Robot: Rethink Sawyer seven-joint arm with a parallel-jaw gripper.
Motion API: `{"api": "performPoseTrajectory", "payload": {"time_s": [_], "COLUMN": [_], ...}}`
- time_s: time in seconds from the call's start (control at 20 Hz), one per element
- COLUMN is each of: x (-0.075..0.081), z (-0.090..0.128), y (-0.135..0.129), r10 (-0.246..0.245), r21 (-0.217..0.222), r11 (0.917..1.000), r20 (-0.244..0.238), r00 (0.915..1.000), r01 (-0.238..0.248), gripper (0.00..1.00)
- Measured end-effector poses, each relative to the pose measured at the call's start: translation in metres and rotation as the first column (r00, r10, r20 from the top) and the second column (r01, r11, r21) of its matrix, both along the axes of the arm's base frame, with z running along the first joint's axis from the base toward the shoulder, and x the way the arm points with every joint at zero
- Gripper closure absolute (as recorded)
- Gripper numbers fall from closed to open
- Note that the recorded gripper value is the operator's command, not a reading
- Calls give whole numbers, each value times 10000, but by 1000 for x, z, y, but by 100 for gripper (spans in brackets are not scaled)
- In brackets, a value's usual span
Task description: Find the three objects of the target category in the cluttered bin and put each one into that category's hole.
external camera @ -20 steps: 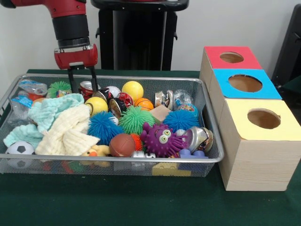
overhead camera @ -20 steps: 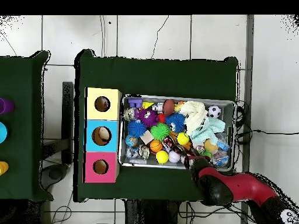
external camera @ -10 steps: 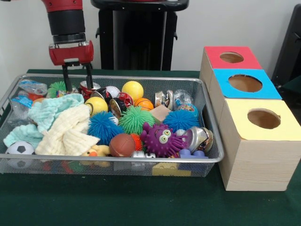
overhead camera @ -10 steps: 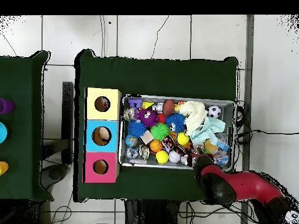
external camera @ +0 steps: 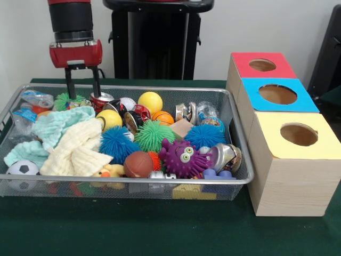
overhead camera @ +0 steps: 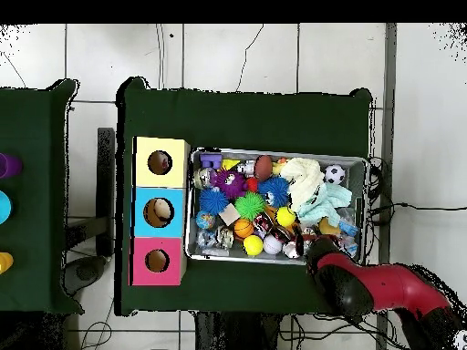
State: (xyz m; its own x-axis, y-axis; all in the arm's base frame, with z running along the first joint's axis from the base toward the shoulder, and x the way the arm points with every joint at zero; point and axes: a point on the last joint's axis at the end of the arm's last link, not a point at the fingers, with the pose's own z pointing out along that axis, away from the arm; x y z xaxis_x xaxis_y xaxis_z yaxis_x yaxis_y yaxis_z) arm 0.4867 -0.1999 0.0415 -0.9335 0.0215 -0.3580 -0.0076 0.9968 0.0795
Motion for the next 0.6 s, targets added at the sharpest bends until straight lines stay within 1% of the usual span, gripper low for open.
{"api": "performPoseTrajectory", "payload": {"time_s": [0.25, 0.35, 0.6], "x": [4, 5, 0], "z": [0, -3, -14], "y": [9, 20, 32], "r10": [219, 403, 750], "r21": [-31, 21, 138], "r11": [9998, 9992, 9971], "r20": [2, -61, -173], "r00": [9998, 9992, 9970], "r01": [-219, -403, -747], "gripper": [0, 0, 0]}}
